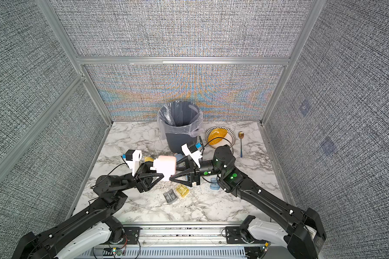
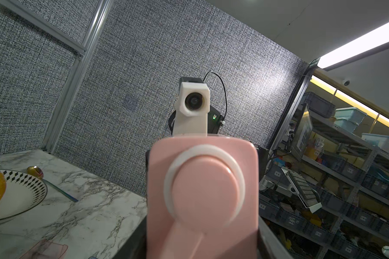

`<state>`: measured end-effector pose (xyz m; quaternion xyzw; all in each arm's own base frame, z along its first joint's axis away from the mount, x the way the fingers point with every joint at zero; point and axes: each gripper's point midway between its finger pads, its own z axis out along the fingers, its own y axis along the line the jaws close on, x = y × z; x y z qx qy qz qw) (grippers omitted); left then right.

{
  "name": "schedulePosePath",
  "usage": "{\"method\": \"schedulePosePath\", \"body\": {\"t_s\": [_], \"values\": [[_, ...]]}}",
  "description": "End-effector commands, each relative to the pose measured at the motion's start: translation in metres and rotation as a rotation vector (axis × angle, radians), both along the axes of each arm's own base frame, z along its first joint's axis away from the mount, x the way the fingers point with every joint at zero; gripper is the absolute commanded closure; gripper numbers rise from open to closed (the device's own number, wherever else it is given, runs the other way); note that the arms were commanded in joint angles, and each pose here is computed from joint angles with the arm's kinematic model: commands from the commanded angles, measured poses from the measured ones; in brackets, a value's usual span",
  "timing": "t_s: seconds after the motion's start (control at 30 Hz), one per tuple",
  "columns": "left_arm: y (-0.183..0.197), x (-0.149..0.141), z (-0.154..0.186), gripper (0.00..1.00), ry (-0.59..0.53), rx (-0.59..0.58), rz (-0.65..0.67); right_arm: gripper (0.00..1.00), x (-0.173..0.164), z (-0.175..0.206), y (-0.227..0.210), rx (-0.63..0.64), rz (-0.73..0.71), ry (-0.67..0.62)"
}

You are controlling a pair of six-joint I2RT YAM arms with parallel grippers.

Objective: Take out the pencil sharpener tray and clean the shavings
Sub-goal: Open the container of the pencil sharpener.

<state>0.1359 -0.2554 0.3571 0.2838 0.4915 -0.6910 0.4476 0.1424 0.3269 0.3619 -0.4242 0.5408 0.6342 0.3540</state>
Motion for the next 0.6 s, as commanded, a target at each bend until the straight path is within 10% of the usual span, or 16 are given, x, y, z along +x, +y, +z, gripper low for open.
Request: {"method": "schedulePosePath", "body": {"t_s": [0.0,0.57], "values": [[0.0020,-0.0026,0.0046,1.00,-0.027,-0.014,0.002,0.31,0.0003,0.0023,0.0003,0.005,-0.002,-0.015],[0.0082,-0.0027,0.0085,1.00,-0.031,-0.034,0.040,0.53,0.0084,-0.0069,-0.0063,-0.026,-0.071,-0.015]]}}
